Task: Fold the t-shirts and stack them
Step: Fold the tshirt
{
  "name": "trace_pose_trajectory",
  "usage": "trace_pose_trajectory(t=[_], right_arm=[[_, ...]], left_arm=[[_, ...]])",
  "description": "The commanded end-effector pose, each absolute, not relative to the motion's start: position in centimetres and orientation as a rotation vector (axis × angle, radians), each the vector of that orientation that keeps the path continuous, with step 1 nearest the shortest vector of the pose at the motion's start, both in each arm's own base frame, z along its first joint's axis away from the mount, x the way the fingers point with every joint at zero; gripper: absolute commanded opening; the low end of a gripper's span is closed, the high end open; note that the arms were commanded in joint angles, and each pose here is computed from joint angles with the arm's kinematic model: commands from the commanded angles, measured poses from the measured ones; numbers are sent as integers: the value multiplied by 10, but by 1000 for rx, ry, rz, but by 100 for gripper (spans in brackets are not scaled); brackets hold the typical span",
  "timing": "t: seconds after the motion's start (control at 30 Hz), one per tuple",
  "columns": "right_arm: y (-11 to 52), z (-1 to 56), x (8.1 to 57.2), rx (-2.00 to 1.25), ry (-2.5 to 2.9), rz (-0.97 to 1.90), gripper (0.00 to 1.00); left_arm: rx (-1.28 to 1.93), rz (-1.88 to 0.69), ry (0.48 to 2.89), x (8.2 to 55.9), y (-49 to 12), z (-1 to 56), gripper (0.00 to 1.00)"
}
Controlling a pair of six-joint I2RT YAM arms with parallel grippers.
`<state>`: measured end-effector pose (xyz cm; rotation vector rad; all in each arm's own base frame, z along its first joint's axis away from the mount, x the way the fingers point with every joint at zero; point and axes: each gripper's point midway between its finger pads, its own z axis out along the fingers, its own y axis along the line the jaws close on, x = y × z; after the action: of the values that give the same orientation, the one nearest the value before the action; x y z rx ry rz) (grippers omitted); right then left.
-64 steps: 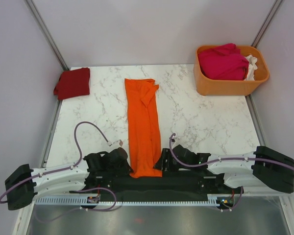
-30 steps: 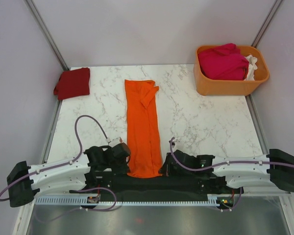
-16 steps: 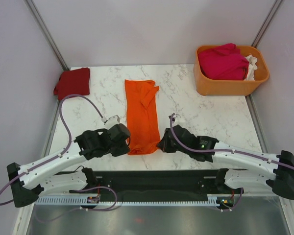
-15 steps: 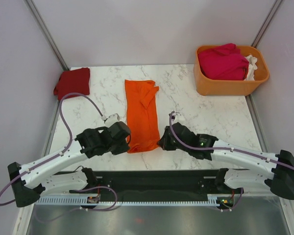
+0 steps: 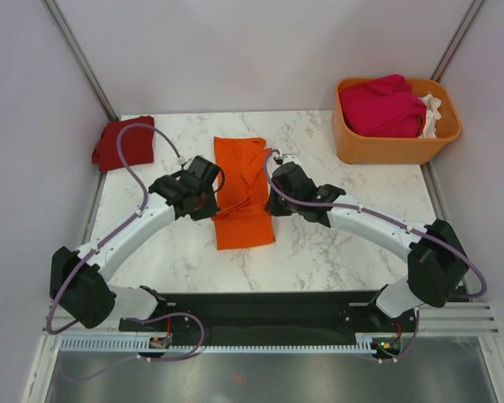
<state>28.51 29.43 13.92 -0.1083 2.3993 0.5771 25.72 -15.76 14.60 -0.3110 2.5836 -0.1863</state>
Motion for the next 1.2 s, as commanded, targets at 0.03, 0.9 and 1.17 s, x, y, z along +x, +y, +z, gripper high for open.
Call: trace_pose_trajectory(t=[0.03, 0.9, 1.17], right_arm=[[302, 148, 319, -159, 2370, 565, 0], [257, 114, 463, 45, 2439, 403, 95], [268, 120, 367, -54, 2456, 714, 93]], left_arm=[[-98, -210, 2553, 299, -173, 154, 2], [-211, -153, 2583, 460, -138, 124, 92], [-276, -188, 2590, 369, -126, 139, 85]])
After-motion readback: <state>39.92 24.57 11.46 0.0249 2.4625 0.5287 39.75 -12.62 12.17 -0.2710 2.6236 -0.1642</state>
